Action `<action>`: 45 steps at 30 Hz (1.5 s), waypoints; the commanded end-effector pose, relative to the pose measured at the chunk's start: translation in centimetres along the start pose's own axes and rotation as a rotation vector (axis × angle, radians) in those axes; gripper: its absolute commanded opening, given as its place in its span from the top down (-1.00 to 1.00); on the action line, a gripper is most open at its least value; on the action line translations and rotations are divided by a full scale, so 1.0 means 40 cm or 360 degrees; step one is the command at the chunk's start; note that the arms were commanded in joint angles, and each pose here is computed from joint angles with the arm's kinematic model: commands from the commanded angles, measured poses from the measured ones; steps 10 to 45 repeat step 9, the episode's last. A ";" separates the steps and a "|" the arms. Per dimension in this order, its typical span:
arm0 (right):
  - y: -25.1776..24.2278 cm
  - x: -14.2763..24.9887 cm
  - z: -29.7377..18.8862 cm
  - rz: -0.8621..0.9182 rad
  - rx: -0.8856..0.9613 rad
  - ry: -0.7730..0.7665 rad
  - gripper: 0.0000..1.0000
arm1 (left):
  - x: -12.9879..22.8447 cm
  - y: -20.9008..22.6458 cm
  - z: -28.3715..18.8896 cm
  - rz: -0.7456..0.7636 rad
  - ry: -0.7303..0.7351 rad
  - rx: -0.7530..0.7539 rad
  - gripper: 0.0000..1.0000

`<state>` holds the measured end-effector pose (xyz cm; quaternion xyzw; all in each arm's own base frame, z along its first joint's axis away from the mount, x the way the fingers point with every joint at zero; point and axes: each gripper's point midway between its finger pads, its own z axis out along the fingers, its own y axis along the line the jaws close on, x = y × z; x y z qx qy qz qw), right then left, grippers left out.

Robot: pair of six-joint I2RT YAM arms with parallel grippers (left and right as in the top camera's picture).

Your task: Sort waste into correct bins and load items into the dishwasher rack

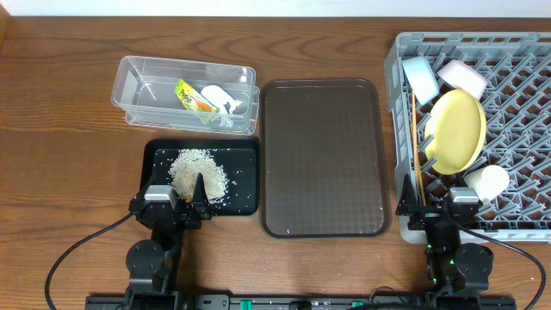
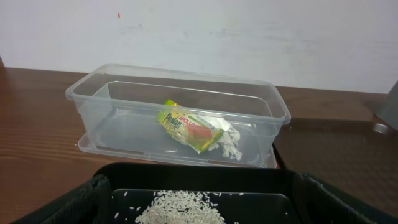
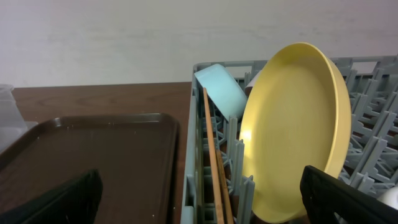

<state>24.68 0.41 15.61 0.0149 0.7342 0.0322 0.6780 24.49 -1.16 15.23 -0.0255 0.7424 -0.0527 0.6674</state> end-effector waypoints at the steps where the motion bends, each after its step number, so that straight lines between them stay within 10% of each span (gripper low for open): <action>1: 0.005 0.003 0.000 0.0007 -0.0012 0.0007 -0.99 | 0.038 0.012 0.001 0.0026 0.0078 -0.0031 -0.89; 45: 0.005 0.003 0.000 0.0007 -0.0012 0.0006 -0.99 | 0.038 0.012 0.001 0.0026 0.0078 -0.0032 -0.89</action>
